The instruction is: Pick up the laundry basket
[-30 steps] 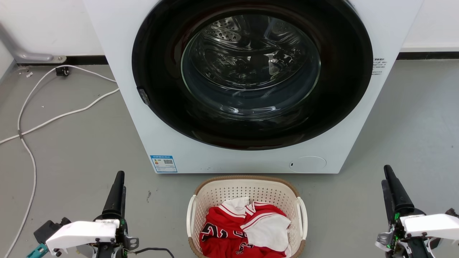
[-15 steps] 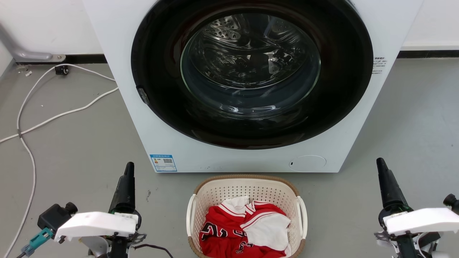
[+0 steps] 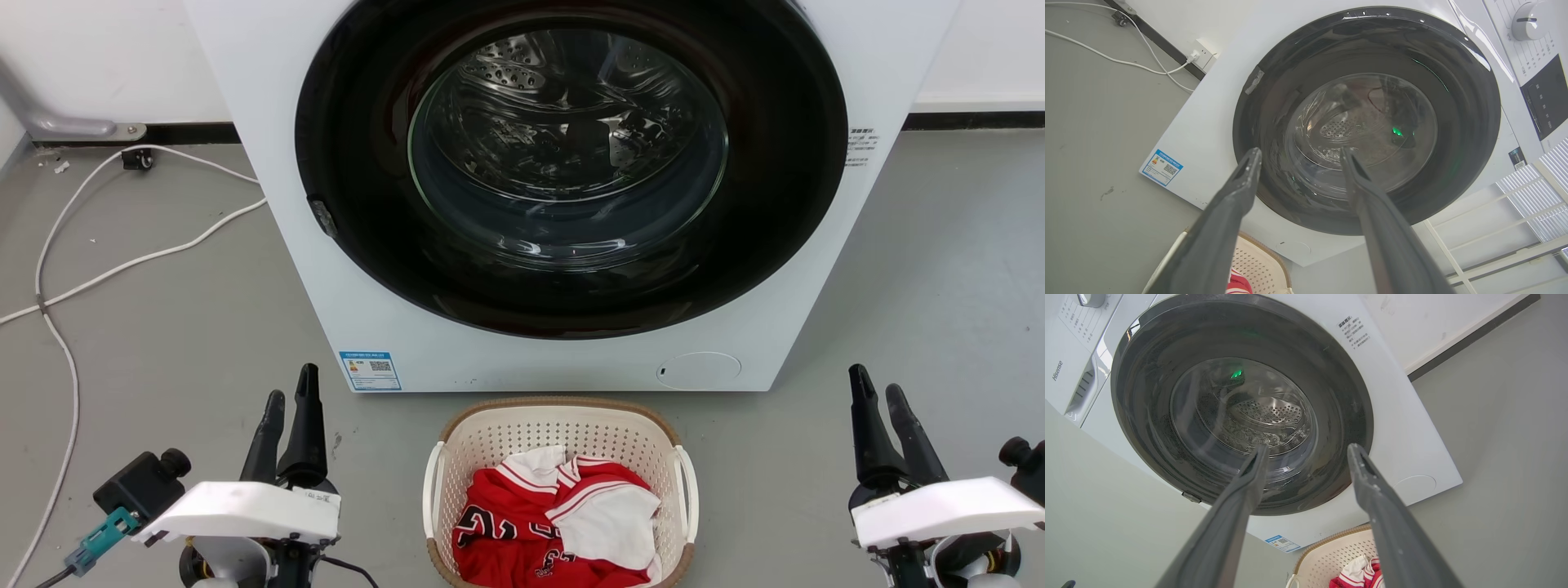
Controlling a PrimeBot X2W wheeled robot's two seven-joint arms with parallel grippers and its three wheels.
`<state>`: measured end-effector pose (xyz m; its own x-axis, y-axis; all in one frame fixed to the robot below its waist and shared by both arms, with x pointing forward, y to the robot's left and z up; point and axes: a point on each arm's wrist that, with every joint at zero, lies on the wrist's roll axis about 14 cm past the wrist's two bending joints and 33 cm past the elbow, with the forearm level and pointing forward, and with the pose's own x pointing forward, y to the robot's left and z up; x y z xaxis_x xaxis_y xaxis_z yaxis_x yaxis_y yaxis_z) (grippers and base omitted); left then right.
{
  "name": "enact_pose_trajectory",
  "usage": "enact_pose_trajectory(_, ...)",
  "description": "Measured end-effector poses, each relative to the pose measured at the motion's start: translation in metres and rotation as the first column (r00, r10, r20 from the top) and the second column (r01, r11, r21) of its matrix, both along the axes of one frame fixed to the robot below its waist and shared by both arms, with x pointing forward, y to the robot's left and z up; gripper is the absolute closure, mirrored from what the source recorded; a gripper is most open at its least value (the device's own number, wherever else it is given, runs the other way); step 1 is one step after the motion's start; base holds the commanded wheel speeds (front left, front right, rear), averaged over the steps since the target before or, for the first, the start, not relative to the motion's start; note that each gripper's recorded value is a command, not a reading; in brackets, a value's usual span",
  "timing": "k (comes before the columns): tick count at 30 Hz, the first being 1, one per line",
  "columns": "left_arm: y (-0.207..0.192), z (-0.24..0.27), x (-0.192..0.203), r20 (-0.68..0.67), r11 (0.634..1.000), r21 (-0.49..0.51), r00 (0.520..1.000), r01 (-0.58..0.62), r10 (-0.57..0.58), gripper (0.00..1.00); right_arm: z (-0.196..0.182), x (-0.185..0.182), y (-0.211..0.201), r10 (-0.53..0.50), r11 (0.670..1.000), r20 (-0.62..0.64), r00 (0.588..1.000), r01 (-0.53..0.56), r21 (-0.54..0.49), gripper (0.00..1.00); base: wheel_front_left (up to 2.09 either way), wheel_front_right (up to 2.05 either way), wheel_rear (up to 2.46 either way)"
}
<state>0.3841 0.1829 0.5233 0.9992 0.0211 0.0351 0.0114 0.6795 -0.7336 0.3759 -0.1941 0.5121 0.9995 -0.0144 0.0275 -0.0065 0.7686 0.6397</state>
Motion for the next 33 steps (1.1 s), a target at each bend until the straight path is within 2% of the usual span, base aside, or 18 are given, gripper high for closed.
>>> enact_pose_trajectory(17, -0.005, 0.012, -0.001, 0.059, 0.974, 0.226, 0.998, -0.013, 0.0, 0.0, 0.009, -0.001, 0.004, 0.011, 0.97, 0.043, 0.999, 0.0, -0.243, 0.0, 0.0, 0.0, 0.0)
enact_pose_trajectory(33, -0.013, 0.018, -0.003, 0.096, 0.919, 0.393, 0.995, -0.023, -0.016, 0.0, 0.013, -0.005, 0.01, 0.033, 0.907, 0.07, 0.997, -0.001, -0.421, 0.0, 0.0, 0.0, 0.0)
